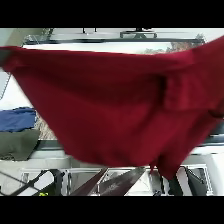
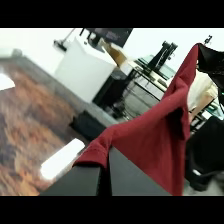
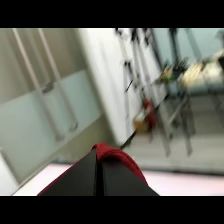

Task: Fold the shirts.

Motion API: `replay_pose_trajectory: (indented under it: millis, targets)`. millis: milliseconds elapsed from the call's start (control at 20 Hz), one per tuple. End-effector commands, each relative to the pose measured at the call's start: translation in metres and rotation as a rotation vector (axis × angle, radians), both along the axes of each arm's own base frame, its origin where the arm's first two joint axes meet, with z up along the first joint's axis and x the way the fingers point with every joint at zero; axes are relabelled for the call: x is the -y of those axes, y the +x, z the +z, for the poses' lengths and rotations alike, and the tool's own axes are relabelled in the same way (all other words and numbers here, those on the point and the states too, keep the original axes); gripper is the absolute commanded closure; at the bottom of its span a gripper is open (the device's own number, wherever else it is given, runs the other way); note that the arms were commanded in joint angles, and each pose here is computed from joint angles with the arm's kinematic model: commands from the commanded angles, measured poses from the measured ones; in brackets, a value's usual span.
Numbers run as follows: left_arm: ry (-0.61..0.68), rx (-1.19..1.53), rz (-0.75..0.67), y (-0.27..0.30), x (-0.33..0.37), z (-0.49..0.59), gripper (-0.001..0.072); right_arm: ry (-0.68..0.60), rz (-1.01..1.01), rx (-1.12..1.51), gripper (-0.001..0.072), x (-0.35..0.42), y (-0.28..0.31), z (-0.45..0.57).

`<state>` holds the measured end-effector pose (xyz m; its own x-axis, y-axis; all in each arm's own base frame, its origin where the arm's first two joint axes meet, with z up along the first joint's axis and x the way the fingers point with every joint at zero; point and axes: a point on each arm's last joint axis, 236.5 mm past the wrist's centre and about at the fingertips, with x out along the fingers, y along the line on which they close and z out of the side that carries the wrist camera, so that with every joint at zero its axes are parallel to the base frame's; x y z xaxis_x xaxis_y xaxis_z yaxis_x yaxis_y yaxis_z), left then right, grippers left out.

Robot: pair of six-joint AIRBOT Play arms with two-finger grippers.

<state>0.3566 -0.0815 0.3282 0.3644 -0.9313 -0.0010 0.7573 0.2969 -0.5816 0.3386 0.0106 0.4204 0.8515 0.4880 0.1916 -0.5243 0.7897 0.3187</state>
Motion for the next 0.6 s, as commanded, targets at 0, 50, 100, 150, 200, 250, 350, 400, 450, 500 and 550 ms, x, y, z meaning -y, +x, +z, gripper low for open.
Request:
replay_pose_trajectory:
  millis: [0,50,100,150,200,250,350,400,450,500,550]
  targets:
    - [0.070,-0.230,-0.039,0.076,0.018,-0.113,0.0689,0.032,0.159,-0.325,0.0695,-0.015,0.088,-0.124]
    - [0.088,-0.277,-0.048,0.093,0.019,-0.140,0.0689,0.054,0.186,-0.417,0.0695,-0.020,0.113,-0.165]
    - [0.093,-0.319,-0.059,0.111,0.019,-0.166,0.0690,0.093,0.195,-0.498,0.0695,-0.022,0.138,-0.205]
    - [0.082,-0.351,-0.070,0.126,0.019,-0.187,0.0692,0.127,0.184,-0.564,0.0695,-0.022,0.159,-0.242]
    - [0.068,-0.397,-0.072,0.142,0.015,-0.209,0.0692,0.159,0.162,-0.627,0.0695,-0.021,0.180,-0.282]
    - [0.055,-0.437,-0.069,0.156,0.011,-0.229,0.0693,0.186,0.144,-0.672,0.0695,-0.021,0.195,-0.316]
    - [0.034,-0.502,-0.039,0.185,0.002,-0.267,0.0693,0.272,0.121,-0.713,0.0695,-0.017,0.220,-0.368]
    - [0.025,-0.524,-0.022,0.197,-0.003,-0.282,0.0694,0.323,0.116,-0.715,0.0695,-0.013,0.229,-0.383]
    - [0.018,-0.542,-0.001,0.206,-0.011,-0.294,0.0694,0.371,0.106,-0.717,0.0696,-0.008,0.238,-0.396]
    - [0.019,-0.557,0.031,0.216,-0.019,-0.306,0.0694,0.407,0.096,-0.717,0.0696,-0.003,0.246,-0.407]
    - [0.026,-0.576,0.072,0.226,-0.029,-0.317,0.0693,0.425,0.086,-0.720,0.0696,0.003,0.251,-0.415]
